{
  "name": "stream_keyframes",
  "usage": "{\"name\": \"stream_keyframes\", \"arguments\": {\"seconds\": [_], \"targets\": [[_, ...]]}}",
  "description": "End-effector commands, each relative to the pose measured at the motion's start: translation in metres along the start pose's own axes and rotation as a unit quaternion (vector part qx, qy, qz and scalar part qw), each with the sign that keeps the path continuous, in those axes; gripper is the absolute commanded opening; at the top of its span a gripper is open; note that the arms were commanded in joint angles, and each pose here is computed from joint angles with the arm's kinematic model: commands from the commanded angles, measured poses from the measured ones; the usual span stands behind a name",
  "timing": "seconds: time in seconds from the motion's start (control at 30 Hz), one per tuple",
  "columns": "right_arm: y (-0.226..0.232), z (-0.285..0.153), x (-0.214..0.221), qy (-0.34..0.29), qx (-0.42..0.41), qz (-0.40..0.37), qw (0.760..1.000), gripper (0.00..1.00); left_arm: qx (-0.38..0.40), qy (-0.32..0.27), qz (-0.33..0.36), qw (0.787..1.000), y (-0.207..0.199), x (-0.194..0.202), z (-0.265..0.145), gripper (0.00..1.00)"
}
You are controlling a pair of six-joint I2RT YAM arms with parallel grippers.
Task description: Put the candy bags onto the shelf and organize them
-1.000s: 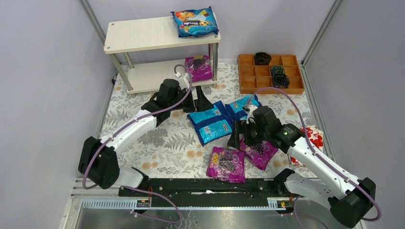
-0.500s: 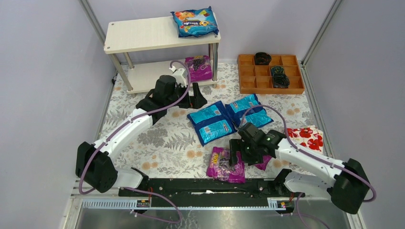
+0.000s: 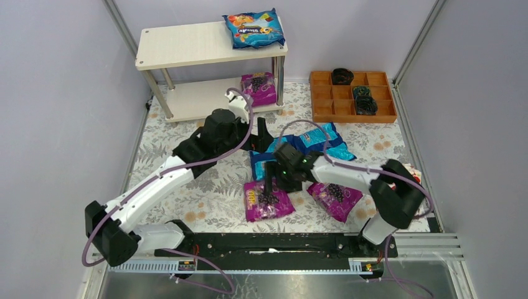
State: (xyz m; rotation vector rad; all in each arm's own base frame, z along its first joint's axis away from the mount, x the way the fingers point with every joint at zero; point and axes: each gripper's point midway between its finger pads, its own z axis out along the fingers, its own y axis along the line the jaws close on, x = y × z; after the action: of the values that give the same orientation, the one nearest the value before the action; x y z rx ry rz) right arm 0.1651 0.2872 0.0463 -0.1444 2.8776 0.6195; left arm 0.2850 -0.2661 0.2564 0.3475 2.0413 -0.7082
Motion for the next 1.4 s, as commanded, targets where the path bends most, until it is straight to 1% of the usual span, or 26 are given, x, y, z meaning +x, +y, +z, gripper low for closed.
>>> {"name": "stream_keyframes", "arguments": {"seconds": [0.0,0.1,0.23,0.3,0.47,0.57,0.67,0.77,0.83,0.9,0.93,1.03,1.1,1.17,1.27,1.33,1.37], "targets": [[0.025,0.017,-0.067,-0.091,0.023,-0.054,0.994,0.87,-0.029,-0.053,0.008,0.998,0.005,-0.024,-0.026,0.99],[0.034,0.027,-0.079,-0.096,0.021,-0.077,0.992,0.89,-0.044,-0.059,0.006,0.997,0.012,-0.020,-0.038,0.99],[0.024,0.029,-0.090,-0.106,0.048,-0.092,0.989,0.96,-0.075,-0.064,-0.007,0.995,0.028,-0.010,-0.050,0.99],[0.020,0.020,-0.093,-0.114,0.053,-0.098,0.987,0.99,-0.096,-0.064,-0.018,0.993,0.037,-0.004,-0.055,0.99],[0.019,-0.014,-0.083,-0.123,0.036,-0.104,0.986,1.00,-0.139,-0.054,-0.044,0.988,0.059,0.017,-0.056,0.99],[0.009,-0.030,-0.066,-0.119,0.028,-0.095,0.988,1.00,-0.162,-0.018,-0.084,0.983,0.079,0.041,-0.044,0.99],[0.004,-0.047,-0.048,-0.122,0.004,-0.091,0.988,1.00,-0.122,0.041,-0.154,0.980,0.088,0.075,-0.023,0.99],[0.008,-0.057,-0.024,-0.114,-0.056,-0.085,0.988,1.00,-0.046,0.109,-0.216,0.969,0.081,0.113,-0.006,0.98],[0.010,-0.057,-0.004,-0.104,-0.082,-0.087,0.987,1.00,-0.028,0.141,-0.233,0.962,0.078,0.135,0.000,0.97],[0.011,-0.054,0.015,-0.091,-0.095,-0.100,0.986,1.00,-0.022,0.154,-0.241,0.958,0.078,0.149,0.001,0.95],[0.011,-0.052,0.023,-0.085,-0.097,-0.106,0.986,0.99,-0.023,0.157,-0.246,0.956,0.079,0.154,0.001,0.94],[0.011,-0.042,0.045,-0.062,-0.096,-0.124,0.986,0.90,-0.028,0.158,-0.262,0.952,0.080,0.166,-0.001,0.87],[0.009,-0.034,0.054,-0.050,-0.092,-0.133,0.986,0.86,-0.023,0.160,-0.277,0.947,0.078,0.171,0.000,0.77],[0.009,-0.028,0.056,-0.051,-0.093,-0.141,0.984,0.82,-0.019,0.165,-0.289,0.943,0.074,0.176,-0.001,0.70],[0.003,-0.020,0.046,-0.077,-0.076,-0.140,0.984,0.78,-0.014,0.173,-0.291,0.941,0.067,0.184,-0.003,0.66],[-0.003,-0.017,0.033,-0.109,-0.052,-0.131,0.984,0.76,-0.008,0.181,-0.291,0.939,0.060,0.189,-0.004,0.62],[-0.006,-0.017,0.025,-0.126,-0.039,-0.128,0.983,0.73,-0.007,0.185,-0.292,0.938,0.057,0.192,-0.005,0.60]]}}
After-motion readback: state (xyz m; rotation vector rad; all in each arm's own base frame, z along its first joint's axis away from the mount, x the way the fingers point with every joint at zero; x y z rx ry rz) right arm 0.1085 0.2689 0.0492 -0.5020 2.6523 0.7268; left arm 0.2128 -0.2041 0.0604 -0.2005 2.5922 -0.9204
